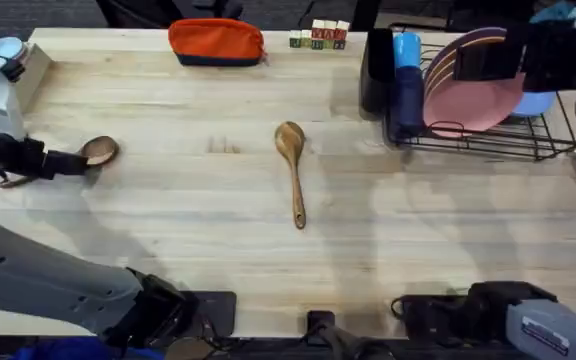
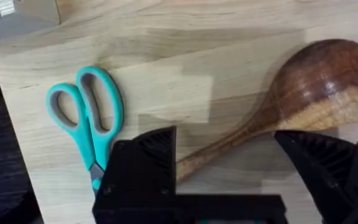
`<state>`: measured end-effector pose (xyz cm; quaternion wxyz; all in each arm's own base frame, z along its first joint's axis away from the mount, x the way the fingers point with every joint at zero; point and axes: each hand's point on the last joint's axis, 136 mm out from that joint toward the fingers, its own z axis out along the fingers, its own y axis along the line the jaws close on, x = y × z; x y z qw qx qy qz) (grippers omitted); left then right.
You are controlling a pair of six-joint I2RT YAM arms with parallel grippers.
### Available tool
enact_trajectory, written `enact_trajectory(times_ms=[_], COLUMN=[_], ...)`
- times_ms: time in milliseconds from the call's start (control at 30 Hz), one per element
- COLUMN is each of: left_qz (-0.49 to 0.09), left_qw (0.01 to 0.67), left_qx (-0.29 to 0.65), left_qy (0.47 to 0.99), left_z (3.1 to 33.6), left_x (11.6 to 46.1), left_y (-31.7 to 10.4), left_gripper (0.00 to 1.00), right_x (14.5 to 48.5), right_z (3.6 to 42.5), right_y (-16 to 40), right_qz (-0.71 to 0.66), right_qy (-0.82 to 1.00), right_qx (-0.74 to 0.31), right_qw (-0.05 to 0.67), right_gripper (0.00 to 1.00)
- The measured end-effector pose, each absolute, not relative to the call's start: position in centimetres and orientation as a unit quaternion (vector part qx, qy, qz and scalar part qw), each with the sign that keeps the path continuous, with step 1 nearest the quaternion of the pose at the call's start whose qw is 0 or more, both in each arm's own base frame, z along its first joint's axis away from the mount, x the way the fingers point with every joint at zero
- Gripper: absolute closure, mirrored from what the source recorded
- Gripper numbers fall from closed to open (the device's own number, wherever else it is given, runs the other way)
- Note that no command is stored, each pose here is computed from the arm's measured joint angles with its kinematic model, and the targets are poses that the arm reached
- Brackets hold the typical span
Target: Pick up the spoon on the table one by one and put them onto the rack
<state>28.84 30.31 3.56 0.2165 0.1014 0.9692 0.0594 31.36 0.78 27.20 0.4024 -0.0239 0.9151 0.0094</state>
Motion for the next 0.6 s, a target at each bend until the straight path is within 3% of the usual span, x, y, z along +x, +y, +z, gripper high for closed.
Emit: enact_trajectory(times_ms=[133,200,400,567,600], left_qz=[0.059,0.055,0.032,0.028,0.024], left_qw=[0.217,0.219,0.225,0.231,0.235], left_qx=[0.101,0.099,0.096,0.098,0.098], left_qy=[0.969,0.969,0.969,0.968,0.967], left_z=[3.5,3.5,3.2,3.1,3.2], left_x=[28.9,28.9,28.9,29.1,29.3], left_y=[30.3,30.2,29.2,29.0,28.8], left_gripper=[0.014,0.072,0.394,0.469,0.550], right_x=[31.4,31.4,31.4,31.4,31.4], right_z=[27.2,27.2,27.2,27.2,27.2], right_y=[0.8,0.8,0.8,0.8,0.8], right_qz=[0.009,0.009,0.009,0.009,0.009], right_qy=[0.915,0.915,0.915,0.915,0.915], right_qx=[-0.024,-0.024,-0.024,-0.024,-0.024], right_qw=[0.402,0.403,0.403,0.403,0.403], right_gripper=[0.009,0.009,0.009,0.009,0.009])
